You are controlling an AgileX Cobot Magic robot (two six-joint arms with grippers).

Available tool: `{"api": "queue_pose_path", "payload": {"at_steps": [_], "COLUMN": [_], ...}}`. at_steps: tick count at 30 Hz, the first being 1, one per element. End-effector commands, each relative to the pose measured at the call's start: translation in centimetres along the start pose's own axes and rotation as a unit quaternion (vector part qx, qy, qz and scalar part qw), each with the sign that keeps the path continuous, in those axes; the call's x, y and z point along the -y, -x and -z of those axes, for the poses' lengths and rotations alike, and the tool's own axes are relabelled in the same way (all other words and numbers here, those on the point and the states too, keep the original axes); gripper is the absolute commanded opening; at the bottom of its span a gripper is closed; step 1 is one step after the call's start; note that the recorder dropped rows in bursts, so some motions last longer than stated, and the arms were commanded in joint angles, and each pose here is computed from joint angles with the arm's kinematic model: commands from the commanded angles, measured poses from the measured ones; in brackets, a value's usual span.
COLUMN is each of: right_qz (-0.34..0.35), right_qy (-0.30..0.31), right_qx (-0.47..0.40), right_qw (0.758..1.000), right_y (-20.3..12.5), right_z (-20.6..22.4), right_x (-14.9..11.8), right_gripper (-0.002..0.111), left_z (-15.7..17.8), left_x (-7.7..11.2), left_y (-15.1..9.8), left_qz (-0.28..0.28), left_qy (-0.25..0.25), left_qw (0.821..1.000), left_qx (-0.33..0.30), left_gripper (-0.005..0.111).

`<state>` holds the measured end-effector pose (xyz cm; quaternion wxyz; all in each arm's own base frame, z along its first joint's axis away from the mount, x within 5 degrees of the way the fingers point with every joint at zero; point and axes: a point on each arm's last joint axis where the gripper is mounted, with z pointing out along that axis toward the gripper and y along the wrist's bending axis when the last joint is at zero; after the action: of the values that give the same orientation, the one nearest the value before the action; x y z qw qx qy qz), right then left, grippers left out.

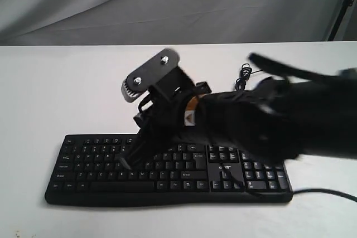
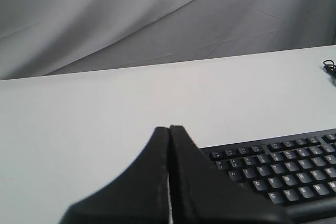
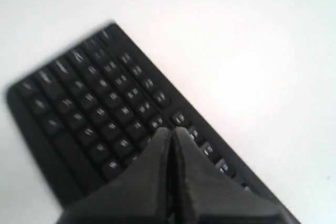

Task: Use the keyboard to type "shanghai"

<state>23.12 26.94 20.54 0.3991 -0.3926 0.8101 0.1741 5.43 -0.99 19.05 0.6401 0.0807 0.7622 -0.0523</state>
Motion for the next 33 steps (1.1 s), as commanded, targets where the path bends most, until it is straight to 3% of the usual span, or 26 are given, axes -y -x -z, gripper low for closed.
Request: {"api": "queue_pose_path", "payload": {"at_steps": [1,4,8,23,27,33], "right_qz": [0.016,0.008,0.021,0.016,-0.020,-0.088], "right_qy": [0.040,0.068,0.066,0.053,-0.008,-0.150], "right_qx": [0.101,0.109,0.134,0.140,0.174,0.272], "right_qw": [0.994,0.992,0.989,0.989,0.984,0.946], "right_y": [0.2,-2.4,-4.3,-8.0,-8.8,-11.0], "right_z": [10.9,16.0,18.6,19.9,20.8,24.7], "right_x": [-2.8,-3.4,-3.0,-2.2,-0.2,2.6], "right_gripper": [0.000,0.000,0.000,0.000,0.000,0.000], "left_z": [0.0,0.0,0.0,0.0,0.0,0.0], "left_x": [0.0,0.0,0.0,0.0,0.0,0.0], "left_y": [-0.1,-0.1,-0.1,-0.1,-0.1,-0.1], "left_qz": [0.001,0.001,0.001,0.001,0.001,0.001], "left_qy": [-0.002,-0.002,-0.002,-0.002,-0.002,-0.002], "left_qw": [1.000,1.000,1.000,1.000,1.000,1.000], "left_qx": [0.002,0.002,0.002,0.002,0.002,0.002], "left_gripper": [0.000,0.000,0.000,0.000,0.000,0.000]}}
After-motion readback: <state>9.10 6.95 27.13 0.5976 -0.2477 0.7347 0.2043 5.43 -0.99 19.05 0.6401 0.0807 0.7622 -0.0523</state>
